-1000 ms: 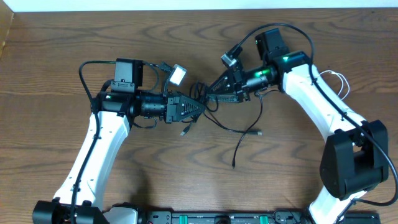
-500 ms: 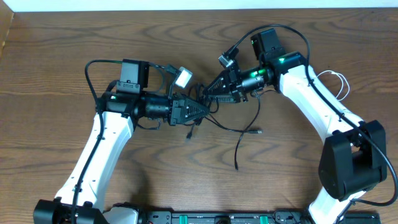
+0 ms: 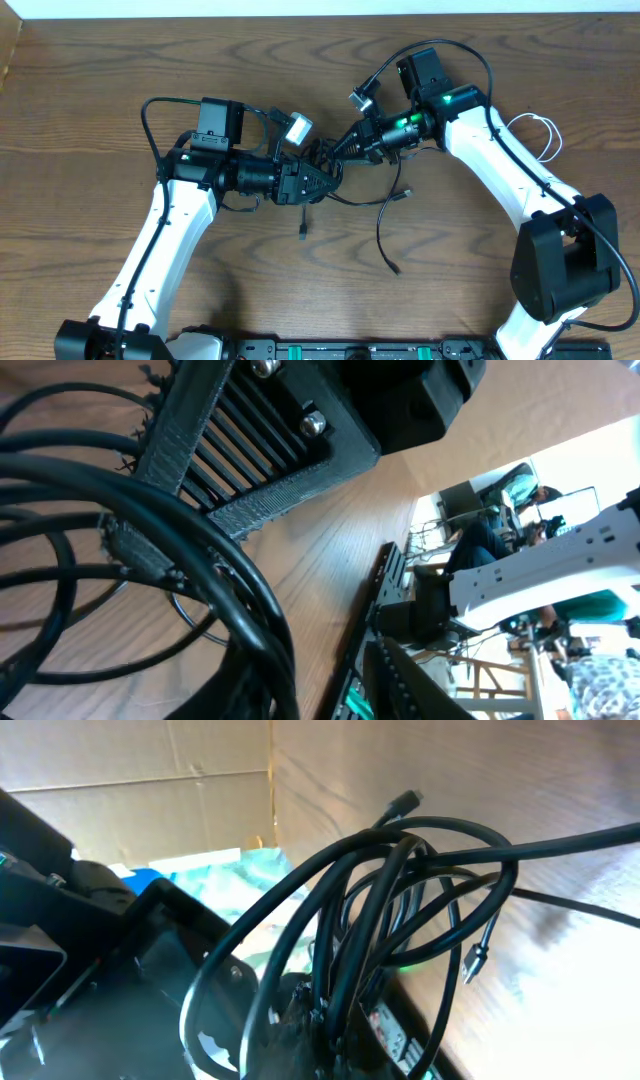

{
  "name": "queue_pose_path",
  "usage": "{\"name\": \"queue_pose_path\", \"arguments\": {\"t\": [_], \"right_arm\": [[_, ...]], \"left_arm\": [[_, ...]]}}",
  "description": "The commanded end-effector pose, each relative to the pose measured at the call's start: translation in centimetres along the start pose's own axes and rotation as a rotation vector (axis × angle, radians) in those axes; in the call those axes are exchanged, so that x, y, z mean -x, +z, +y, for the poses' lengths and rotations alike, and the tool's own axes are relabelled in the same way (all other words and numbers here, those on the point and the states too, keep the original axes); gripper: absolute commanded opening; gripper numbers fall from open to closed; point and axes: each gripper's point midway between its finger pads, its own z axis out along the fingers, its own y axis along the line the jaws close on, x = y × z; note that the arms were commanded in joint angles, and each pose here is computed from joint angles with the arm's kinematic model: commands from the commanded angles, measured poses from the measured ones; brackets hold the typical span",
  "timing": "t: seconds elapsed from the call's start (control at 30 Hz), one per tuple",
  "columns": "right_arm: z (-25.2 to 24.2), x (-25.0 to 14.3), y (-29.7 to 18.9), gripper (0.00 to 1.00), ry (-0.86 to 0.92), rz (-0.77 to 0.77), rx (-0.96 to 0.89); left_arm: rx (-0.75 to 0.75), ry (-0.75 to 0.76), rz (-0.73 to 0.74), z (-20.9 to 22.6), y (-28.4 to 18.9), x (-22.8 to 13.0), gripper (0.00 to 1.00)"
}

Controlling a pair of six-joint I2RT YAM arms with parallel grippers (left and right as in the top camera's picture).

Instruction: Untangle cables

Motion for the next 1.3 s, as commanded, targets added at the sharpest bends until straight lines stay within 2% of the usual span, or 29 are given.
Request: {"name": "queue_pose_path", "arguments": {"t": [0.0, 0.17, 0.33, 0.4, 0.6, 0.7, 0.83, 1.0, 1.1, 1.2, 1.27], "right_arm": [[-0.5, 0.0, 0.3, 0.01, -0.055, 0.002, -0.024], [-0.7, -0.4, 0.3, 0.01, -0.101, 0.014, -0.029], [-1.3, -0.6, 0.3, 0.01, -0.118, 0.016, -0.059], [-2.2, -0.5, 0.2, 0.01, -0.103, 0.008, -0.106], [-4.5, -0.6, -0.2, 0.01, -0.057, -0.008, -0.236], [-6.2, -0.6, -0.7, 0.01, -0.036, -0.024, -0.335], [-8.4, -0.2, -1.6, 0.01, -0.026, -0.055, -0.472], [-10.8, -0.2, -3.1, 0.01, -0.003, -0.078, -0.628], [-10.8, -0.4, -3.0, 0.01, 0.002, -0.072, -0.626], [-10.7, -0.5, -2.9, 0.01, 0.001, -0.067, -0.622], [-10.2, -0.8, -2.4, 0.01, 0.001, -0.053, -0.594]], "left_arm": [[0.038, -0.001, 0.008, 0.7, 0.0, -0.2, 0.35], [0.131, -0.051, 0.021, 2.2, -0.1, -0.6, 0.34], [0.191, -0.104, 0.021, 3.2, -0.3, -0.7, 0.19], [0.191, -0.104, 0.021, 3.2, -0.3, -0.7, 0.08], [0.214, -0.129, 0.017, 3.6, -0.4, -0.7, 0.08], [0.375, -0.261, -0.003, 6.2, -1.2, -0.9, 0.08], [0.508, -0.374, -0.036, 8.3, -2.2, -1.2, 0.08], [0.608, -0.48, -0.071, 9.7, -3.1, -1.5, 0.08], [0.597, -0.494, -0.06, 9.5, -2.9, -1.8, 0.08], [0.585, -0.509, -0.044, 9.2, -2.8, -2.2, 0.22], [0.522, -0.506, -0.032, 8.3, -2.2, -2.2, 0.32]]}}
